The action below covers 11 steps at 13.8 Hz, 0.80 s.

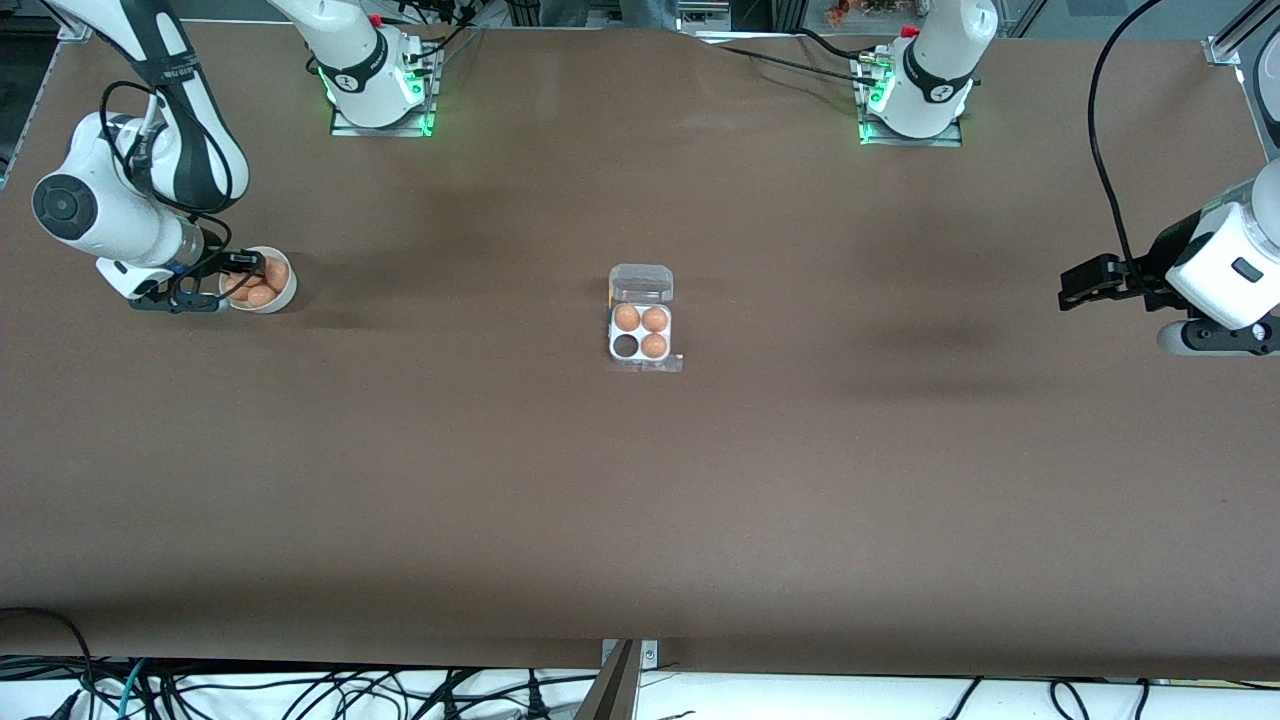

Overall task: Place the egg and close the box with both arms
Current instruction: 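Lower the right gripper and grasp one brown egg, then carry the egg with the right gripper to the carton's empty slot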

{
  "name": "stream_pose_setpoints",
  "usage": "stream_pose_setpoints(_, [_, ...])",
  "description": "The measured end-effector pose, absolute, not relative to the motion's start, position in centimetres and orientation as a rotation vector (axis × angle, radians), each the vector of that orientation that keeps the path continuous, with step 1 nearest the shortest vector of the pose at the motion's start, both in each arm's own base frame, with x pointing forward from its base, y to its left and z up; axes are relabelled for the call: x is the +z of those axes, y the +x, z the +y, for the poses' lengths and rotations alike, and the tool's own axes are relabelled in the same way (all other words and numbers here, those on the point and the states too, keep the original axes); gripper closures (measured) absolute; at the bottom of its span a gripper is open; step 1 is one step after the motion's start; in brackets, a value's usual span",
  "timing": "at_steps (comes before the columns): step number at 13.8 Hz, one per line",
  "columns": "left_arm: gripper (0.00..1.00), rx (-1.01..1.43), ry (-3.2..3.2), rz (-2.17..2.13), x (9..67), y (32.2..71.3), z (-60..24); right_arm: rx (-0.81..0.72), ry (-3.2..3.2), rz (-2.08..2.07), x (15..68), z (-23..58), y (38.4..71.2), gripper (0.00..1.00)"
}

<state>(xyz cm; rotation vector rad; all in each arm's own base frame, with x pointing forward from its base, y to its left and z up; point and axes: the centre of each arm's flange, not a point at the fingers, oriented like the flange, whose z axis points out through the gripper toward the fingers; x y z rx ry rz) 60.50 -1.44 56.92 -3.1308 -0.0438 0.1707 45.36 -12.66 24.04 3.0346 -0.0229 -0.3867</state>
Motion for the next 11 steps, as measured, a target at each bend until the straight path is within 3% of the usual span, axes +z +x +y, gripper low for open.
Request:
stream_pose_setpoints(6, [0.00, 0.180, -3.130, -0.048, 56.6, 60.6, -1.3, -0.439, 3.022, -0.025, 26.9, -12.8, 47.5, 0.52])
stream_pose_setpoints(11, [0.00, 0.185, -3.129, -0.051, 56.4, 60.7, -1.2, -0.515, 3.006, -0.024, 31.4, -6.7, 52.4, 0.52])
